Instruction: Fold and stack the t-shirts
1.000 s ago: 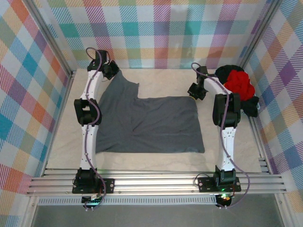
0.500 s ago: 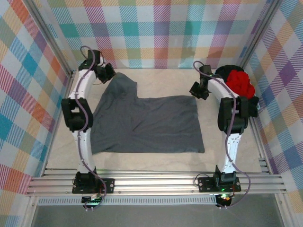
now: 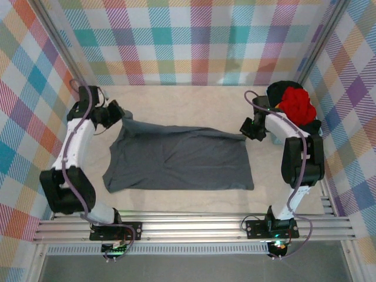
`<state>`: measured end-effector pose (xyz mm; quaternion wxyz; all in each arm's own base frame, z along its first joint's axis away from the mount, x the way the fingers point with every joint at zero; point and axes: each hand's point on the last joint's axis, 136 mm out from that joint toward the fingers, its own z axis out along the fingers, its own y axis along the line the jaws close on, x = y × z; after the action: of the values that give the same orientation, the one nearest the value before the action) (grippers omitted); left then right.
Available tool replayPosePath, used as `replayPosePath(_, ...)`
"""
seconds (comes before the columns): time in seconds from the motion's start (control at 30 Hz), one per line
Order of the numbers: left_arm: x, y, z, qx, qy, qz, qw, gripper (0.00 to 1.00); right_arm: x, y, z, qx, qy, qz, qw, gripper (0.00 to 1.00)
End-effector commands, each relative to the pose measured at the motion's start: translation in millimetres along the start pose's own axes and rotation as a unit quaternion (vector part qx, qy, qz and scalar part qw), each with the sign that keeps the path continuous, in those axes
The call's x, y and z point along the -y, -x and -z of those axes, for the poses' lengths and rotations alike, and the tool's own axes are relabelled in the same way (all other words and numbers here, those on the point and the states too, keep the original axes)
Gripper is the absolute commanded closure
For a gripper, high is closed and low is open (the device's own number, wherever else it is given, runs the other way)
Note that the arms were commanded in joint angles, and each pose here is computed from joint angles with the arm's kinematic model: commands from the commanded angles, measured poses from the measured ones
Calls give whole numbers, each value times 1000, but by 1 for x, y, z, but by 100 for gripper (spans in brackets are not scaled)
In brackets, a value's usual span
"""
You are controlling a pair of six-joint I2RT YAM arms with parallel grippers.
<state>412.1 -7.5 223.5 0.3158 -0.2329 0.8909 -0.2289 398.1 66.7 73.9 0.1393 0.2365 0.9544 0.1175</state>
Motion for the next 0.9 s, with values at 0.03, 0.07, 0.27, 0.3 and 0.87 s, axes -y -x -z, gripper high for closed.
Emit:
replayPosePath(0.03, -20, -14, 25, 20, 25, -7, 999, 100, 14, -15, 9, 5, -15, -13, 1000, 100)
replayPosePath(0.07, -26, -17, 32, 27, 39, -7, 999, 100, 18, -17, 10, 8, -23, -14, 1000, 100)
replayPosePath(0.27, -73, -22, 57, 64, 126, 21, 990, 100, 33, -18, 5, 14, -50, -8, 999, 100)
replayPosePath(0.3, -77, -23, 58, 67, 131, 31, 989, 100, 34, -17, 4, 14, -53, -6, 998, 100)
replayPosePath(0.87, -113, -72, 85, 82, 190, 111, 972, 100, 41, -46, 5, -17, -40, 9, 999, 100)
